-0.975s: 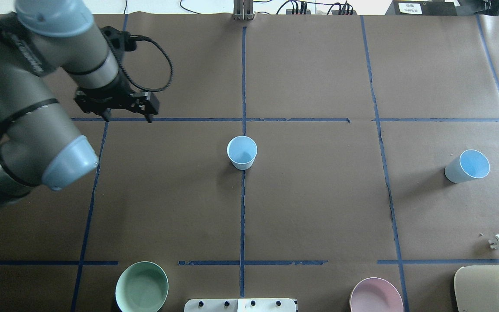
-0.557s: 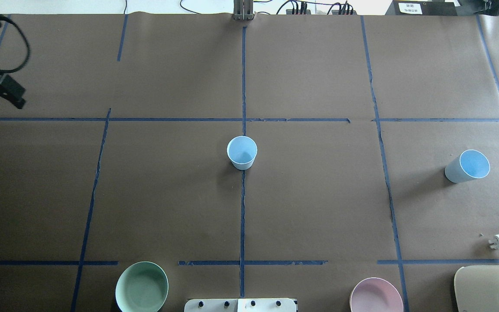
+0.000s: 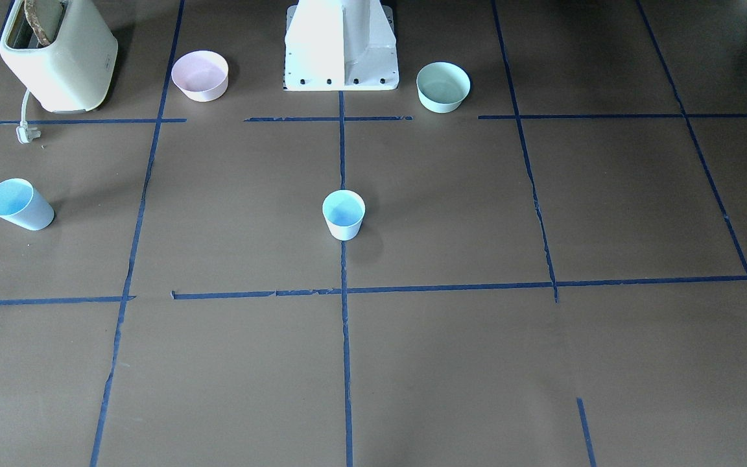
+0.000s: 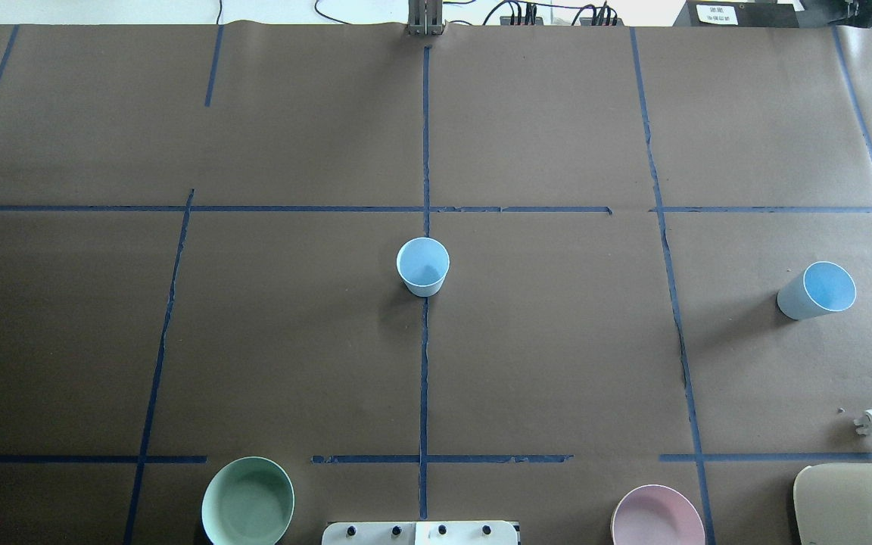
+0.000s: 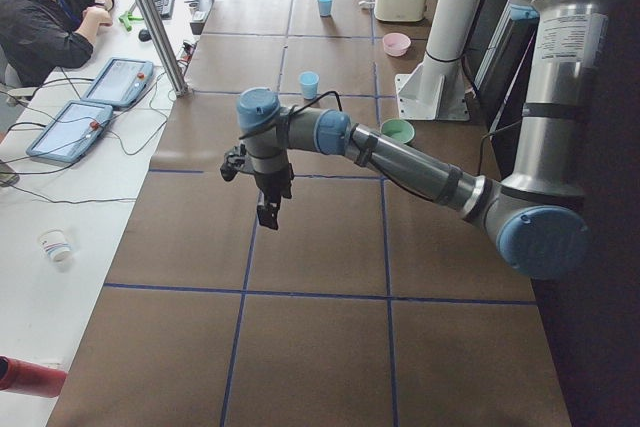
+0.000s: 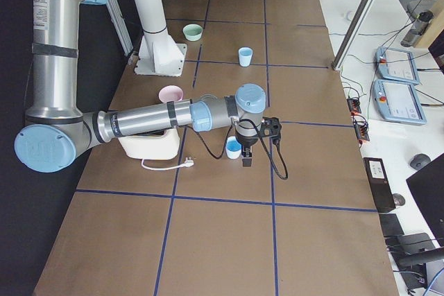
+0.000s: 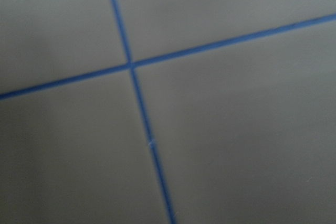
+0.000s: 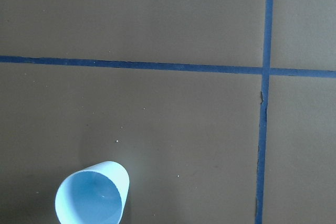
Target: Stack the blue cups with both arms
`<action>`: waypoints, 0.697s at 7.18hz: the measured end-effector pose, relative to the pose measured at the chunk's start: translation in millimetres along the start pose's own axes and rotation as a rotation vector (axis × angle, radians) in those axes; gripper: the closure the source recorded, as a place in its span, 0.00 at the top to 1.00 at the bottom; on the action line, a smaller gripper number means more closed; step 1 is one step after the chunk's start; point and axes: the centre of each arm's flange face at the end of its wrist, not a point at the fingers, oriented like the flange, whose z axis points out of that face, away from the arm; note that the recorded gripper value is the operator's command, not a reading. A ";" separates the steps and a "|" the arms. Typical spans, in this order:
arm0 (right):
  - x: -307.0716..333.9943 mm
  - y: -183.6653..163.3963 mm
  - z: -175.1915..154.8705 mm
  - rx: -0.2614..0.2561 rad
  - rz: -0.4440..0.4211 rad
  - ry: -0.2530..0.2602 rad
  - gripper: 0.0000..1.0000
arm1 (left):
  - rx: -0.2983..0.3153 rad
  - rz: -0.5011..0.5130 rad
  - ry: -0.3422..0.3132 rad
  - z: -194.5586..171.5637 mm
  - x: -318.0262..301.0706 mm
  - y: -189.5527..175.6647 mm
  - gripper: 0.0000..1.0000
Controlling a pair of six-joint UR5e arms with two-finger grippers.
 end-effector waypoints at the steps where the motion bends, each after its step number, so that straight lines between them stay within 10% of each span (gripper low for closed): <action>1: -16.5 -0.7 6.3 0.008 0.020 -0.010 1.00 | 0.014 -0.029 0.036 11.1 -16.7 27.6 1.00; 5: -67.0 7.0 67.9 0.071 0.035 -0.052 1.00 | 0.048 -0.060 0.062 21.8 -26.9 48.5 1.00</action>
